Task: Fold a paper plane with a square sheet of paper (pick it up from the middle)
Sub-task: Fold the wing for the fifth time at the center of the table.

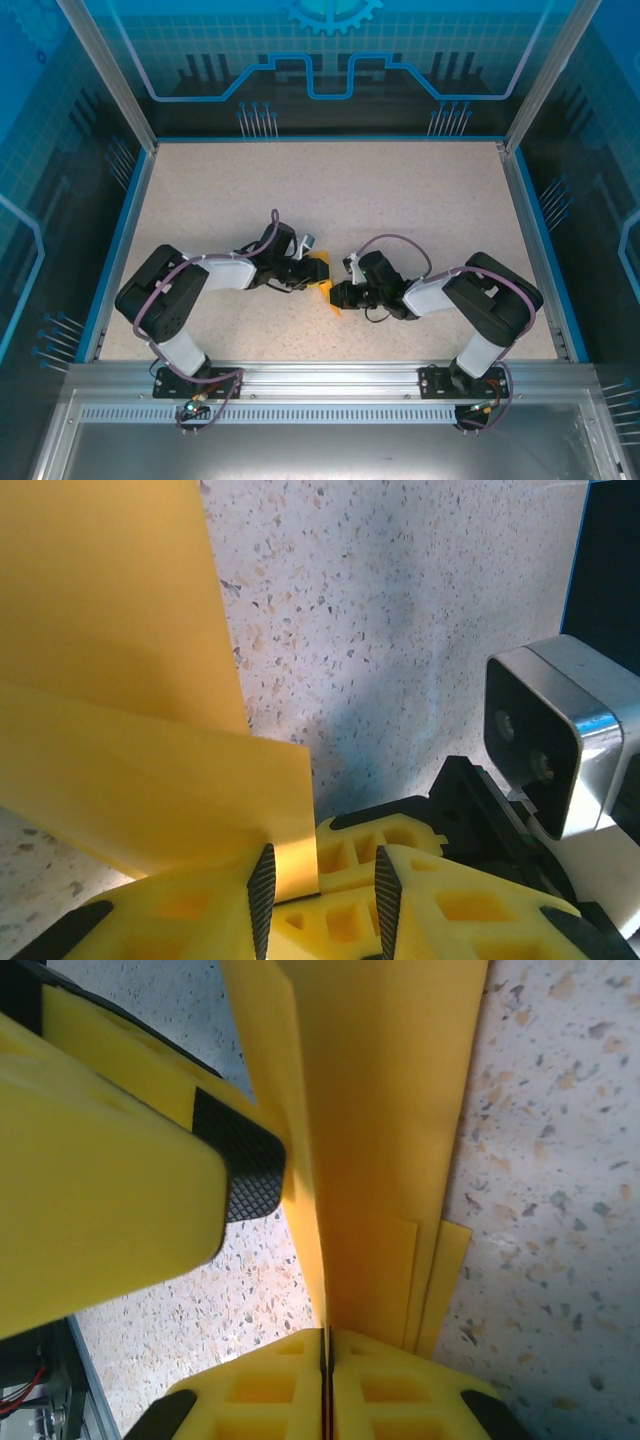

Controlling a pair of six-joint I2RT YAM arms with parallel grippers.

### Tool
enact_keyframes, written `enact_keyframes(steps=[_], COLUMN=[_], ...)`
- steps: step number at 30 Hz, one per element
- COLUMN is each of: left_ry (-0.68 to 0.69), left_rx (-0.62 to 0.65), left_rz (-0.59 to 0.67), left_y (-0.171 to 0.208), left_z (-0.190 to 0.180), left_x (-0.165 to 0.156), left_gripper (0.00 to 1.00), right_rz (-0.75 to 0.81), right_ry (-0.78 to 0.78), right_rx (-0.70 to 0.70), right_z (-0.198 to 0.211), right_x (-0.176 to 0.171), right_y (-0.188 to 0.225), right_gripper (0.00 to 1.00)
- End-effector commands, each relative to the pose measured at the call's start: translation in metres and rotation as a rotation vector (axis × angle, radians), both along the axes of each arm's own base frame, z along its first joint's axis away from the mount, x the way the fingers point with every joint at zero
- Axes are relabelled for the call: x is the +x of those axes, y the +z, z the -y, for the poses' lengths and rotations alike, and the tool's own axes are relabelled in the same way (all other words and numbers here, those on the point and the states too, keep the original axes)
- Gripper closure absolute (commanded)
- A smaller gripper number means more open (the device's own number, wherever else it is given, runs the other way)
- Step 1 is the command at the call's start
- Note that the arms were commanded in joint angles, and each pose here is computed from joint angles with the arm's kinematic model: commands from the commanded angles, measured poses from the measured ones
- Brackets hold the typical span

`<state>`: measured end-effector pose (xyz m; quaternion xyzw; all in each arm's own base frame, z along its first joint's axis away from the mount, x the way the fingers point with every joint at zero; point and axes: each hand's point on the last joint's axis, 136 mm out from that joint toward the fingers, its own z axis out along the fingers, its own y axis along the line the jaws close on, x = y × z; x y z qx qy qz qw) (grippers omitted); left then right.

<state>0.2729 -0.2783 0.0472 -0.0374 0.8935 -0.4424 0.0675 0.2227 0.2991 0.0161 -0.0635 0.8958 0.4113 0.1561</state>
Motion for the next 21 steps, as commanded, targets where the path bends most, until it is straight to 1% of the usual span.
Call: enact_keyframes(steps=[1,5,9,13,21], left_ry=[-0.025,-0.029,-0.025,-0.034,-0.039], left_rx=[-0.006,0.021,0.045,0.052,0.063], left_rz=[0.015,-0.019,-0.036,-0.033,-0.035], left_y=[-0.004,-0.022,-0.031,-0.033,-0.034], left_z=[0.007,0.006,0.002,0.001,-0.002], left_x=[0.005,0.003,0.0,-0.001,-0.005], left_gripper=[0.64,0.66,0.67,0.67,0.67], right_rz=[-0.082,-0.078,-0.073,-0.067,-0.055], right_ry=[-0.02,-0.024,-0.024,-0.025,-0.043], right_rx=[-0.066,-0.065,-0.061,-0.051,-0.055], right_z=[0.011,0.01,0.009,0.009,0.015], right_x=[-0.008,-0.007,-0.006,-0.005,-0.009], right_y=[-0.025,-0.021,-0.016,-0.007,0.007], right_gripper=[0.89,0.87,0.84,0.82,0.8])
